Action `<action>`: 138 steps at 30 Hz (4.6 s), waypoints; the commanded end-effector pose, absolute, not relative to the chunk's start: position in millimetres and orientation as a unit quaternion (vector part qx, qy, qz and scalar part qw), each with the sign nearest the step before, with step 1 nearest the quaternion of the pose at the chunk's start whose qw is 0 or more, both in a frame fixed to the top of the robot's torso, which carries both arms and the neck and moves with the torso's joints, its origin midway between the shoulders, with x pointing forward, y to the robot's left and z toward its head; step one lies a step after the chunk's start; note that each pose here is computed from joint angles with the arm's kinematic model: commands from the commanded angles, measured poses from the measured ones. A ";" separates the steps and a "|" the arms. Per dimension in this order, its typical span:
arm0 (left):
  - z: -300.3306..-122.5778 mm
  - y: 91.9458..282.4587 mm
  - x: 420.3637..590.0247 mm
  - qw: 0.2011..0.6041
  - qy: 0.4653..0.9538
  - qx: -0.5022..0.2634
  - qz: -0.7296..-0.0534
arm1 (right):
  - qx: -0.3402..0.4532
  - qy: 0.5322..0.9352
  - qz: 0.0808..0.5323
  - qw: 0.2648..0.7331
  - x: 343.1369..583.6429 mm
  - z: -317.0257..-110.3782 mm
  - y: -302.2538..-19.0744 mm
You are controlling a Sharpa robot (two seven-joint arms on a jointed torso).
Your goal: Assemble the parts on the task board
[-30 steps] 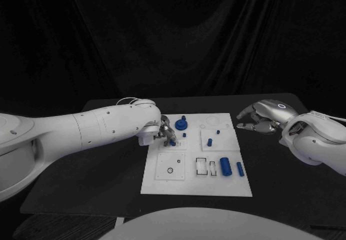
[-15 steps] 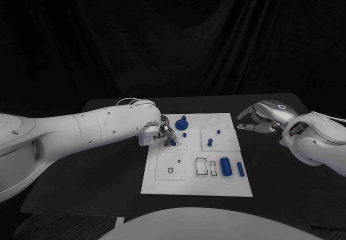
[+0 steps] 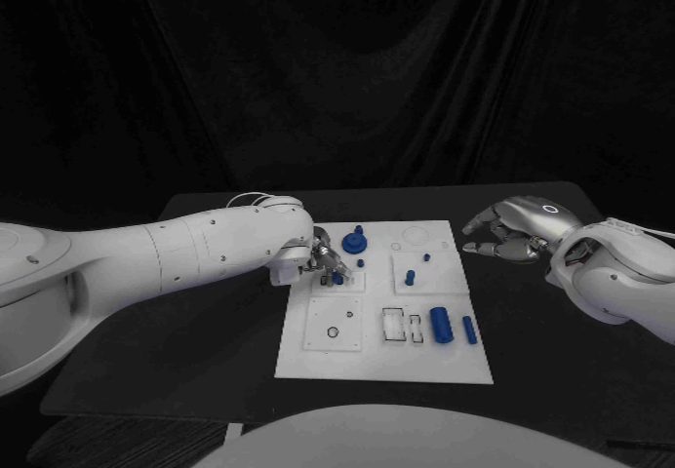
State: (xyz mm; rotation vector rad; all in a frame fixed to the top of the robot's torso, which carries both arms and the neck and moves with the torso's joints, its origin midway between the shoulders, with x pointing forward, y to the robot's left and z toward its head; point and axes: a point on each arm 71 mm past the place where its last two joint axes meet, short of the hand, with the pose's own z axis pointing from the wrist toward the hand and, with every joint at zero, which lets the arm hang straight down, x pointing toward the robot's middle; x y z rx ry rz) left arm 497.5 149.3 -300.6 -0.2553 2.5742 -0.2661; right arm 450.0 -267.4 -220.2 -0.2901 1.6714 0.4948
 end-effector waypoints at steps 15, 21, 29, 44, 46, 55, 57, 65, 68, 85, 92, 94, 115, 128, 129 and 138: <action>-301.7 144.8 496.6 0.267 0.952 -0.089 -0.119 | -0.121 0.740 0.204 0.630 450.1 -223.5 -270.4; -301.0 142.9 496.8 0.271 0.950 -0.090 -0.126 | -0.121 0.741 0.203 0.629 450.1 -223.7 -270.3; -299.7 140.4 496.0 0.278 0.946 -0.091 -0.137 | -0.120 0.741 0.202 0.629 450.0 -223.8 -270.9; -301.4 151.1 494.8 0.271 0.952 -0.100 -0.106 | -0.120 0.742 0.201 0.628 449.9 -224.1 -271.5; -301.4 153.5 494.2 0.270 0.952 -0.102 -0.101 | -0.120 0.742 0.201 0.628 449.9 -224.2 -271.7; -286.5 160.9 498.1 0.337 0.928 -0.086 -0.131 | -0.119 0.742 0.200 0.629 449.8 -224.3 -272.8; -277.1 160.6 501.0 0.370 0.914 -0.071 -0.150 | -0.118 0.741 0.200 0.629 449.7 -224.1 -273.5; -236.2 167.2 512.2 0.430 0.884 -0.039 -0.180 | -0.118 0.739 0.201 0.632 449.4 -223.4 -275.1; -226.2 172.4 517.2 0.432 0.885 -0.033 -0.171 | -0.118 0.739 0.201 0.632 449.5 -223.5 -275.2; -225.1 203.0 551.2 0.417 0.903 -0.052 -0.087 | -0.130 0.723 0.231 0.638 443.2 -228.5 -268.8; -239.1 204.1 555.4 0.412 0.905 -0.057 -0.085 | -0.139 0.695 0.257 0.657 439.6 -224.6 -265.6; -243.5 204.1 555.8 0.411 0.906 -0.058 -0.086 | -0.141 0.692 0.260 0.658 438.7 -224.3 -265.7; -270.0 204.8 550.5 0.388 0.916 -0.060 -0.080 | -0.116 0.705 0.277 0.643 437.6 -228.2 -269.1; -278.7 199.0 547.2 0.376 0.921 -0.055 -0.082 | -0.109 0.727 0.261 0.625 439.0 -234.0 -272.5; -278.9 198.5 546.9 0.376 0.921 -0.054 -0.083 | -0.109 0.728 0.260 0.625 439.1 -234.2 -272.7; -280.8 194.1 545.6 0.371 0.924 -0.050 -0.084 | -0.108 0.732 0.257 0.621 439.4 -236.5 -272.9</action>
